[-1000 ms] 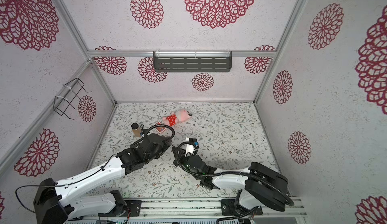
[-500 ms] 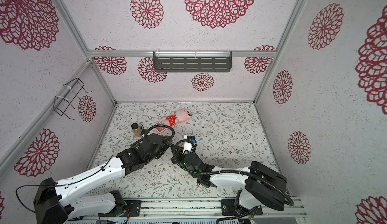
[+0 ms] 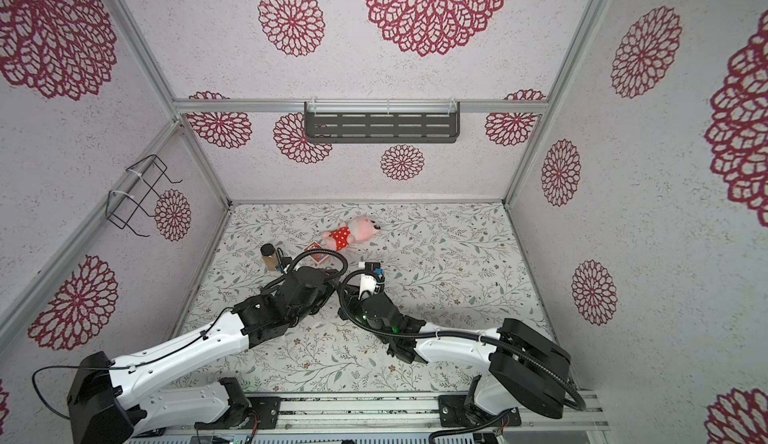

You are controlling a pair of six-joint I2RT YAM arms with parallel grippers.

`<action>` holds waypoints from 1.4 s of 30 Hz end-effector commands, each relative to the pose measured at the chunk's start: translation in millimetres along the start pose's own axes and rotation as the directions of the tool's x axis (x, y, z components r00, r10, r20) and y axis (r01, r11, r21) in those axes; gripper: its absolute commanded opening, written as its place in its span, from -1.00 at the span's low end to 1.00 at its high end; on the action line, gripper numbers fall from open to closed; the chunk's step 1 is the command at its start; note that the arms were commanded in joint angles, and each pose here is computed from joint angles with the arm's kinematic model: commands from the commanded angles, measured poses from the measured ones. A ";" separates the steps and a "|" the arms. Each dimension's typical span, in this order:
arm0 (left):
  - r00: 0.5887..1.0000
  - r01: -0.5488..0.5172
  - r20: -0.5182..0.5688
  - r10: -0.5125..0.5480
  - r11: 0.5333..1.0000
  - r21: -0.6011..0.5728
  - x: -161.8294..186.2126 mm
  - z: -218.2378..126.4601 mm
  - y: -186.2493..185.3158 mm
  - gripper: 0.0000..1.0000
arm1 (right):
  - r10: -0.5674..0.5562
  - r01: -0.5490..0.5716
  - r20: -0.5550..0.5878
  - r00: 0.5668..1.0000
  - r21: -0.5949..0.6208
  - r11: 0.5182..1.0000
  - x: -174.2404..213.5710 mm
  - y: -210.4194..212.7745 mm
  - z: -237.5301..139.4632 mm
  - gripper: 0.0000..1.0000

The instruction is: Unlock with the key

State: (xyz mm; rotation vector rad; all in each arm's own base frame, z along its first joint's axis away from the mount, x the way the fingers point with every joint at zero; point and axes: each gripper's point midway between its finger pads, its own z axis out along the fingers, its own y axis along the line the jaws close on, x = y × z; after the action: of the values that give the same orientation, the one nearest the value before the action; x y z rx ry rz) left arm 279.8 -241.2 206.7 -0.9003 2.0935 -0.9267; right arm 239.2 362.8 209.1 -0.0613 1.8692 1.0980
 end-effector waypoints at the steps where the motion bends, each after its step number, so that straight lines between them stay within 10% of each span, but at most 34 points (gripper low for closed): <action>1: 1.000 -0.010 -0.024 0.011 0.998 0.064 6.9 -11.1 -16.8 -1.00 | -0.006 0.008 0.040 0.999 -0.053 0.999 -14.2 9.9 -12.6 -0.62; 15: 0.999 -0.030 0.023 0.028 0.998 0.049 -3.9 -12.8 -15.2 -1.00 | -0.008 0.015 0.099 0.995 -0.077 0.997 -29.8 11.1 -30.5 -0.42; 42: 0.999 -0.032 0.022 0.031 0.997 0.065 -3.3 -13.0 -21.0 -1.00 | 0.038 -0.034 0.027 0.999 -0.128 0.991 -25.4 14.2 -10.9 -0.71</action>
State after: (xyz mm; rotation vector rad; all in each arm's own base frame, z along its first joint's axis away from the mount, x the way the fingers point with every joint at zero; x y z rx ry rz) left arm 274.0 -242.3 211.0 -0.8447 2.0973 -0.9113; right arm 238.6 348.7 219.1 -0.1022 1.8306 1.1683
